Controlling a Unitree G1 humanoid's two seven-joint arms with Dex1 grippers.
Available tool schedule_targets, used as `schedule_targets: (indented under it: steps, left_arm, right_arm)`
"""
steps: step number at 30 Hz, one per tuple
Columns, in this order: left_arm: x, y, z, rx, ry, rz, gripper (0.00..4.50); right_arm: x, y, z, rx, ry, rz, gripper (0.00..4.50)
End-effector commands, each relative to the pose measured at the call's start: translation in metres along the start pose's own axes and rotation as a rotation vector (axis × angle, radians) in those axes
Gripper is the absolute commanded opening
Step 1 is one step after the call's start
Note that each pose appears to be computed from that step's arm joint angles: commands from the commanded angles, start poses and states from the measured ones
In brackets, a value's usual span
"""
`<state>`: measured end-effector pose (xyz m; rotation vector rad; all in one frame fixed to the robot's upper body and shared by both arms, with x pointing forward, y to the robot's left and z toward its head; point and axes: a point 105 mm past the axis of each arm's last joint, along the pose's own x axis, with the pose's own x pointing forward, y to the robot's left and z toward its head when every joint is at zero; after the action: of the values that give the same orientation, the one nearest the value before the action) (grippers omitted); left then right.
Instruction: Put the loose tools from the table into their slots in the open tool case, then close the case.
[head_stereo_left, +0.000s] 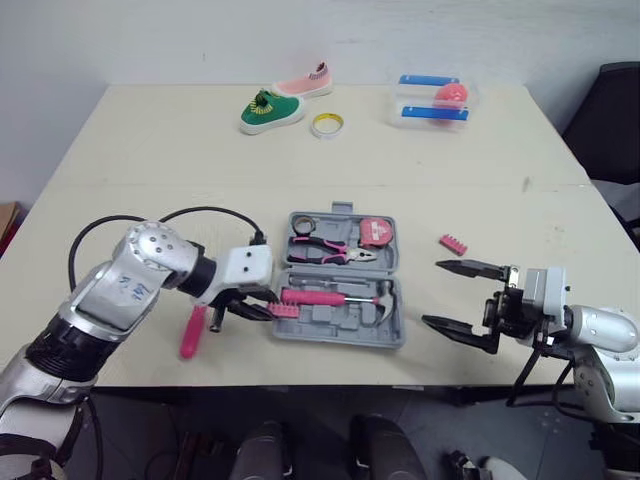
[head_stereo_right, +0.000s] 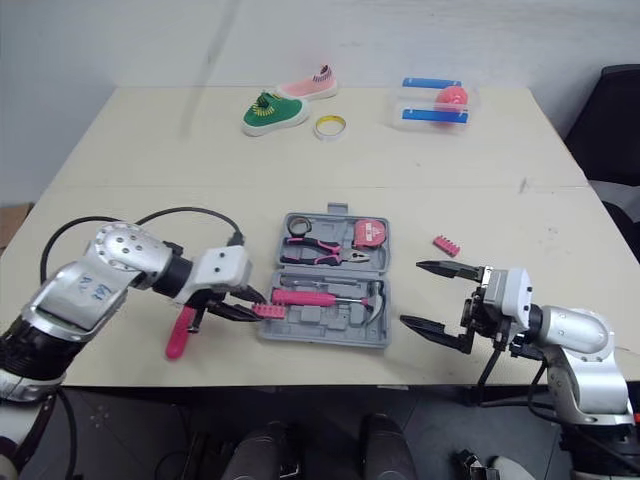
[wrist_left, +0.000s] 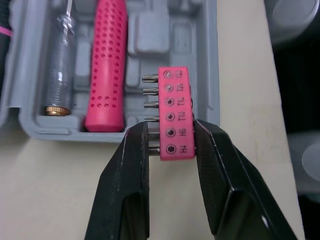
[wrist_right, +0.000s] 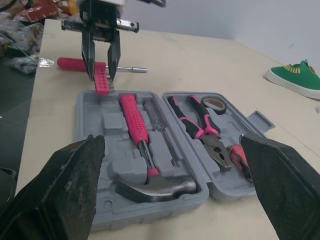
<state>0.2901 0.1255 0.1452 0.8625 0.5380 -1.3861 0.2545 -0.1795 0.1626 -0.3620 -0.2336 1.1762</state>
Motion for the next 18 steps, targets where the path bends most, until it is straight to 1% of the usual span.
schedule_targets:
  steps: [1,4,6,8,12,18]
  left_arm:
    - [0.001,0.012,0.013,0.045,0.0,0.074,0.66]
    - [0.007,0.013,0.018,0.051,0.008,0.064,0.66]
    - [0.008,0.014,0.018,0.031,0.011,0.068,0.66]
    - [0.01,0.009,0.014,0.02,0.038,0.032,0.66]
    - [0.017,0.006,0.018,0.033,0.029,0.027,0.66]
    - [0.024,0.006,0.008,0.01,0.061,0.041,0.66]
  right_arm:
    - [0.003,0.002,0.009,-0.022,-0.029,-0.005,4.5]
    - [0.003,0.002,0.008,-0.023,-0.029,-0.016,4.5]
    - [0.002,0.002,0.009,-0.028,-0.031,-0.026,4.5]
    - [0.001,0.002,0.009,-0.031,-0.031,-0.037,4.5]
    - [-0.002,0.004,0.007,-0.03,-0.02,-0.042,4.5]
    - [-0.004,0.004,0.007,-0.036,-0.018,-0.053,4.5]
